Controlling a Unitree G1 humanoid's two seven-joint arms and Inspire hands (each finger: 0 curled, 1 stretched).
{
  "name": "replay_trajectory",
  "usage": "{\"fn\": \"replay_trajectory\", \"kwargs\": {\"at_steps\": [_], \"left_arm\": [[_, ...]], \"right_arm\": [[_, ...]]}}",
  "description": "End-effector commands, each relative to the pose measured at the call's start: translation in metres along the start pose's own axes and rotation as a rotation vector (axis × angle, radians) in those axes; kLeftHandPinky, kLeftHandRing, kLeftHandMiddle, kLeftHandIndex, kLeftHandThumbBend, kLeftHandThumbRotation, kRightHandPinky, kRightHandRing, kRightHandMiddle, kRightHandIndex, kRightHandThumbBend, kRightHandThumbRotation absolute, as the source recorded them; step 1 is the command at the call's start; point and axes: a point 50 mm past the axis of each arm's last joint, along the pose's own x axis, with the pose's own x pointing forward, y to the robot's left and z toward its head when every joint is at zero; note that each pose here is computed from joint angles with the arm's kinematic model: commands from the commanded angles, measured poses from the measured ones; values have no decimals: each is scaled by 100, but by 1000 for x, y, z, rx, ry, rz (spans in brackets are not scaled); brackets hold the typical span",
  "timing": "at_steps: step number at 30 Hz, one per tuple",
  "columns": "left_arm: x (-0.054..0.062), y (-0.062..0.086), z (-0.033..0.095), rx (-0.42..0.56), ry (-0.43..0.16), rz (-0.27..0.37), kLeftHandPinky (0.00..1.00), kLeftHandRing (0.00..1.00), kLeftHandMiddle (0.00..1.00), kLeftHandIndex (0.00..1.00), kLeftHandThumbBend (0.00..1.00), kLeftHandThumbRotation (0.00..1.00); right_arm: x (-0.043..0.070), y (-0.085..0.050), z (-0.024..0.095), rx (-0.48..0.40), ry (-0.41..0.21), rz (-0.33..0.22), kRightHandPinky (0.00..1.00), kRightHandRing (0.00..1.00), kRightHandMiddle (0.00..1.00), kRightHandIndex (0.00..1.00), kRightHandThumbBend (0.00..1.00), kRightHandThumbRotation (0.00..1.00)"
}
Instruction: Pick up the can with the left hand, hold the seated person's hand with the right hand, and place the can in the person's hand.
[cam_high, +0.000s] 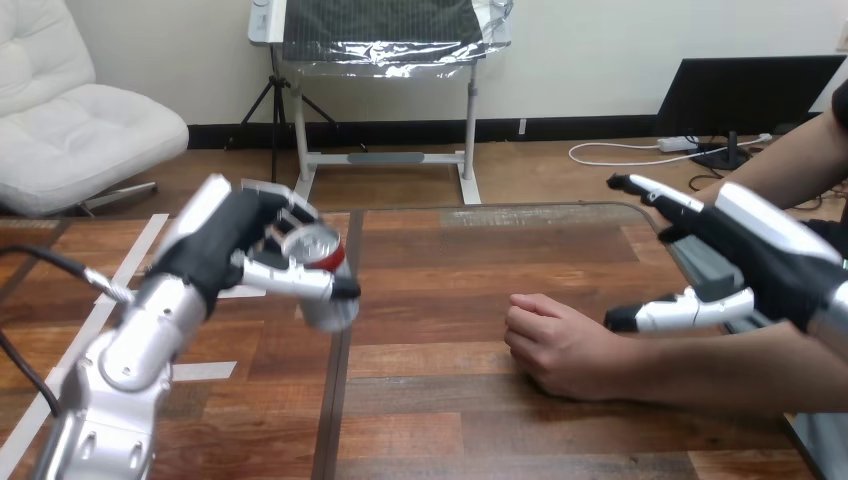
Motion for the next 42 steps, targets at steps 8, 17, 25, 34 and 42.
{"fn": "replay_trajectory", "kwargs": {"at_steps": [8,17,25,34,42], "left_arm": [[-7,36,51,62,-219,114,27,31,38,39,86,0],[-10,39,56,62,-236,119,28,32,38,39,85,0],[-12,41,61,72,-246,126,29,34,39,39,84,0],[-12,42,64,91,-248,135,29,34,39,39,83,0],[-11,43,65,86,-252,130,28,33,38,39,82,0]], "right_arm": [[17,-36,12,-112,-5,32,92,99,98,98,100,47],[20,-32,6,-152,26,99,97,98,97,97,100,49],[22,-27,-1,-172,75,156,99,98,96,95,100,47],[24,-18,-7,-189,102,214,99,96,95,94,100,43],[26,-11,-11,-162,139,263,99,97,96,95,100,40]]}}
